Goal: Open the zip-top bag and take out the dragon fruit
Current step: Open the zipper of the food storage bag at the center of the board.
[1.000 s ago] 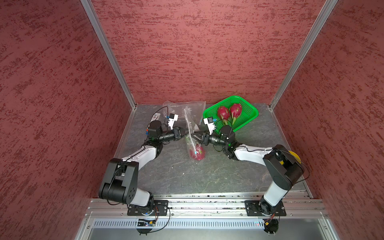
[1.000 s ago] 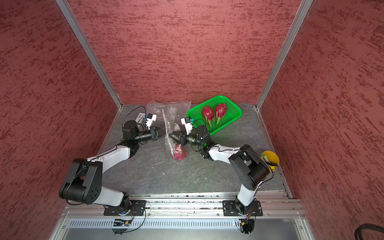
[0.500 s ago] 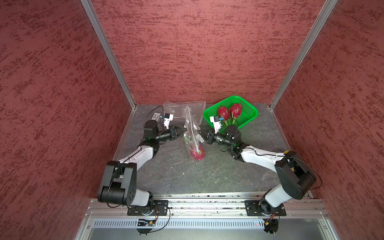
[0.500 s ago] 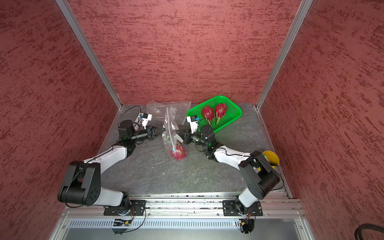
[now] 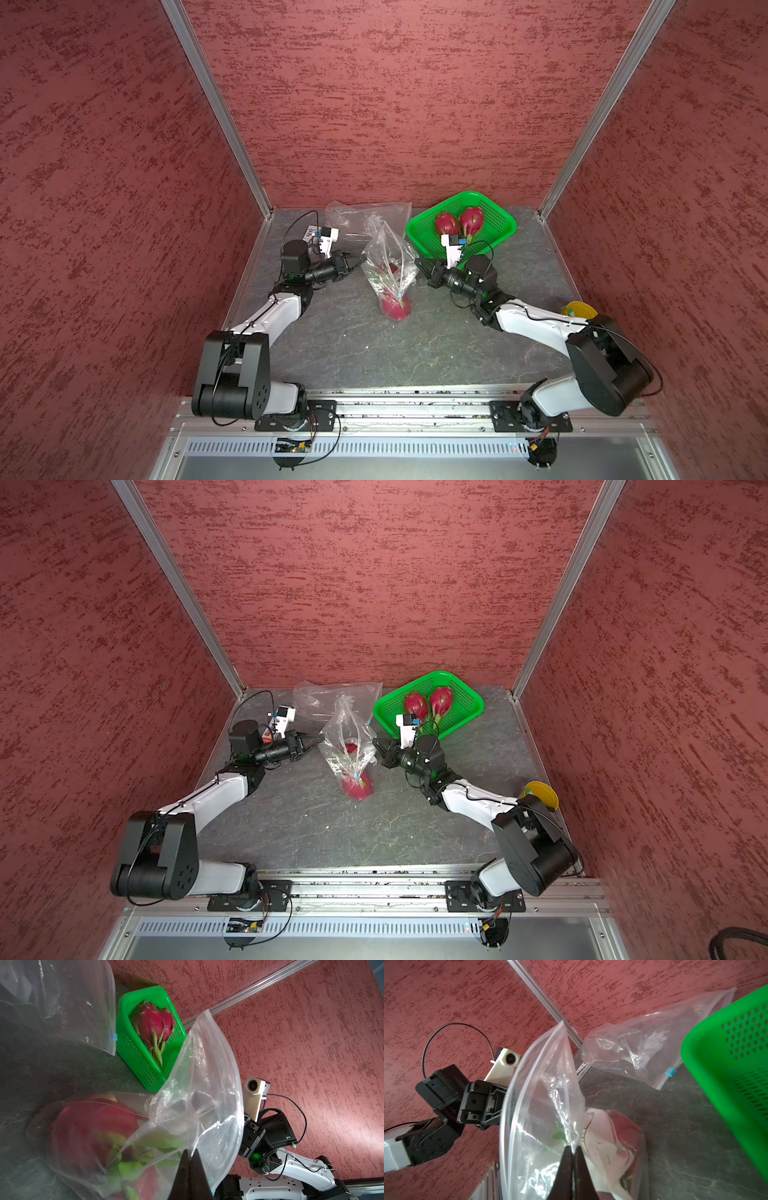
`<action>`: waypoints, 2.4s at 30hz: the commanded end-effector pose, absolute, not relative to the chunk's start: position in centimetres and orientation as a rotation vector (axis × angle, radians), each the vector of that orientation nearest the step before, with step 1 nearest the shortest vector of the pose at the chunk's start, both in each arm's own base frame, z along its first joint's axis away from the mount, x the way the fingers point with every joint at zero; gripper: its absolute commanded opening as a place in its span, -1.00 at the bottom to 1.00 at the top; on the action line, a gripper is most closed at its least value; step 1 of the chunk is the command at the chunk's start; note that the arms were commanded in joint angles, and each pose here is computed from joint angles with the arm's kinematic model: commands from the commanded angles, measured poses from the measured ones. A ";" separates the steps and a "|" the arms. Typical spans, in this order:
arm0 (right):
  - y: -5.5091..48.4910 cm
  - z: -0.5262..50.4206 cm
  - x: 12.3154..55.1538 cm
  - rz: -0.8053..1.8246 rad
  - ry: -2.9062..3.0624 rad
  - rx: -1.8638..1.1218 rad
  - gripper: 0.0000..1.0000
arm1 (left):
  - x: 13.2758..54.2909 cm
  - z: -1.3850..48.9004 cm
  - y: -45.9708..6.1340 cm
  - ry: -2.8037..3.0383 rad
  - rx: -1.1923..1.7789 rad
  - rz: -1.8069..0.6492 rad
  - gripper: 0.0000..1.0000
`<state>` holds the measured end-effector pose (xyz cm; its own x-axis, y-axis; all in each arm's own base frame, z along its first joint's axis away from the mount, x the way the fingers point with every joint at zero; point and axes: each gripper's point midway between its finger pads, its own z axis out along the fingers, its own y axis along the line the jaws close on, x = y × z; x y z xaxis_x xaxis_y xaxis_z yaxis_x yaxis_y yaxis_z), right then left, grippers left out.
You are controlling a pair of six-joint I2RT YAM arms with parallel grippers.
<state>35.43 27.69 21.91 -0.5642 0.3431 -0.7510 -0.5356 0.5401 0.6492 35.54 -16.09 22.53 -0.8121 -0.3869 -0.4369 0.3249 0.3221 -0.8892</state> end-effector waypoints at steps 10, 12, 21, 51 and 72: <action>29.6 25.6 34.6 1.359 1.690 -0.275 -0.87 | 35.2 23.1 -18.1 1.981 0.031 -1.551 -1.00; 29.1 25.3 35.5 1.291 1.725 -0.246 -0.52 | 35.3 23.3 -18.2 1.978 0.035 -1.553 -1.00; 27.5 29.4 36.8 1.047 1.715 -0.216 -0.12 | 35.3 23.9 -18.6 1.969 0.065 -1.551 -1.00; 33.8 26.5 38.0 0.961 1.869 -0.273 -0.75 | 35.1 24.0 -19.2 1.961 0.081 -1.571 -1.00; 29.1 30.6 37.2 0.828 1.758 -0.191 -1.00 | 35.8 25.6 -16.0 1.886 0.005 -1.517 -1.00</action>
